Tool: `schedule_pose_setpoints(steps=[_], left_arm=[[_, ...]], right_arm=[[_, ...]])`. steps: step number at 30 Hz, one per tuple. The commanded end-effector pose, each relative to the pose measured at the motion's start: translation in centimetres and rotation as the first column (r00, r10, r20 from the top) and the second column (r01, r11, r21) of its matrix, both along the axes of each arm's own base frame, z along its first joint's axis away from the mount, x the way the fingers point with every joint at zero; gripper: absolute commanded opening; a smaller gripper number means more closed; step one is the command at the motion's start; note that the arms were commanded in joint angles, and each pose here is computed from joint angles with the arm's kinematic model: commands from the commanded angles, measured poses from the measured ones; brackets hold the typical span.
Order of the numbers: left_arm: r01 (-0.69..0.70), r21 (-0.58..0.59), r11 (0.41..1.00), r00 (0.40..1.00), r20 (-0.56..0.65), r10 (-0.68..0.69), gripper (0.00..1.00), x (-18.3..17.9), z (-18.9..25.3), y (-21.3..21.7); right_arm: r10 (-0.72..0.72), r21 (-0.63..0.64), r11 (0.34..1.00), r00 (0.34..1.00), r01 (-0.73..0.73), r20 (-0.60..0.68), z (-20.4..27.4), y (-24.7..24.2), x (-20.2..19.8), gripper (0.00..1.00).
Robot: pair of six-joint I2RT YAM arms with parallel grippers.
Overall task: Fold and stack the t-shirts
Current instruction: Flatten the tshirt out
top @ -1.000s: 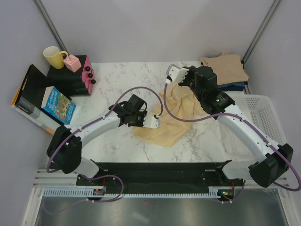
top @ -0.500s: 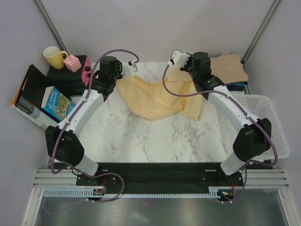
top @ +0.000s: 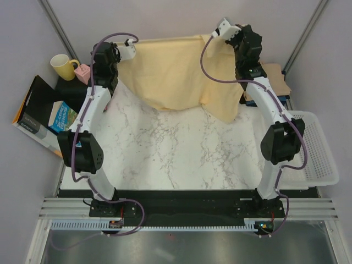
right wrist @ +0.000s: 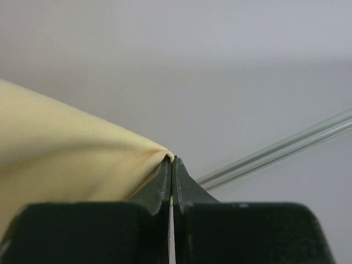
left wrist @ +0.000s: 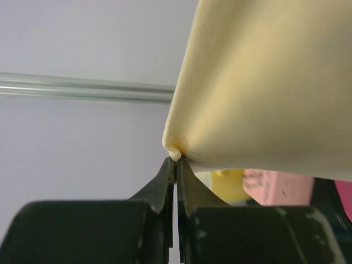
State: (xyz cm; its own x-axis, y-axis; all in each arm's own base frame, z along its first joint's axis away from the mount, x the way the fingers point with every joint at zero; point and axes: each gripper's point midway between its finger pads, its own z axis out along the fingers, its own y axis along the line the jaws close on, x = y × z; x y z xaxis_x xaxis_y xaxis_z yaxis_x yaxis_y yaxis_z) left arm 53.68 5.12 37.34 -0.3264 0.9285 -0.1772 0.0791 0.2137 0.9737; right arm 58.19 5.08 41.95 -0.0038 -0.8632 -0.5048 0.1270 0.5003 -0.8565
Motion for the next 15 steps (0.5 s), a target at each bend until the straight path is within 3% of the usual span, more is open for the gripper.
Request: schedule_pose_setpoints(steps=[1, 2, 3, 4, 5, 7, 8, 9, 10, 11, 13, 15], left_arm=[[-0.001, 0.062, 0.998, 0.940, 0.341, -0.021, 0.02, 4.1, 9.4, 0.7], [-0.007, 0.070, 0.998, 0.925, 0.380, -0.020, 0.02, 4.7, 10.6, 0.9], [-0.007, 0.073, 0.997, 0.907, 0.420, -0.024, 0.02, 5.3, 12.1, 0.9], [-0.015, 0.062, 0.998, 0.841, 0.540, -0.021, 0.02, 4.3, 17.3, 1.0], [-0.014, 0.063, 0.998, 0.829, 0.559, -0.023, 0.02, 5.7, 17.0, 0.9], [0.005, 0.082, 0.997, 0.738, 0.673, -0.059, 0.02, 4.1, 21.5, 0.3], [0.010, 0.090, 0.996, 0.662, 0.746, -0.074, 0.02, 2.5, 23.8, 0.0], [0.031, 0.110, 0.993, 0.648, 0.755, -0.104, 0.02, 2.3, 24.0, -0.6], [0.041, 0.117, 0.992, 0.626, 0.771, -0.116, 0.02, 1.7, 24.6, -0.9], [0.045, 0.122, 0.991, 0.568, 0.814, -0.126, 0.02, 0.1, 26.0, -1.1], [0.074, 0.144, 0.987, 0.522, 0.837, -0.162, 0.02, -2.1, 27.1, -1.7], [0.093, 0.146, 0.985, 0.511, 0.842, -0.173, 0.02, -3.3, 27.7, -1.8]], right_arm=[[-0.079, 0.034, 0.997, 0.871, 0.071, 0.485, 14.4, -4.0, -0.3, 0.00], [-0.073, 0.011, 0.997, 0.870, 0.077, 0.488, 13.0, -3.8, 2.1, 0.00], [-0.077, 0.027, 0.997, 0.797, 0.075, 0.599, 17.7, -4.5, 0.1, 0.00], [-0.034, -0.003, 0.999, 0.768, 0.047, 0.639, 18.8, -3.9, 0.0, 0.00], [-0.015, -0.038, 0.998, 0.754, 0.053, 0.656, 18.4, -3.4, 0.8, 0.00], [0.027, -0.079, 0.996, 0.658, 0.050, 0.752, 21.6, -2.7, -2.2, 0.00], [0.050, -0.097, 0.994, 0.629, 0.041, 0.775, 22.6, -2.3, -3.3, 0.00], [0.060, -0.096, 0.995, 0.628, 0.024, 0.776, 22.4, -1.9, -3.5, 0.00], [0.054, -0.081, 0.996, 0.563, 0.023, 0.825, 25.0, -2.3, -6.7, 0.00], [0.059, -0.078, 0.997, 0.538, 0.012, 0.841, 25.7, -2.3, -7.8, 0.00], [0.056, -0.058, 0.998, 0.488, -0.012, 0.871, 27.6, -2.8, -10.7, 0.00], [0.058, -0.047, 0.998, 0.489, -0.034, 0.870, 28.3, -2.9, -11.6, 0.00]])
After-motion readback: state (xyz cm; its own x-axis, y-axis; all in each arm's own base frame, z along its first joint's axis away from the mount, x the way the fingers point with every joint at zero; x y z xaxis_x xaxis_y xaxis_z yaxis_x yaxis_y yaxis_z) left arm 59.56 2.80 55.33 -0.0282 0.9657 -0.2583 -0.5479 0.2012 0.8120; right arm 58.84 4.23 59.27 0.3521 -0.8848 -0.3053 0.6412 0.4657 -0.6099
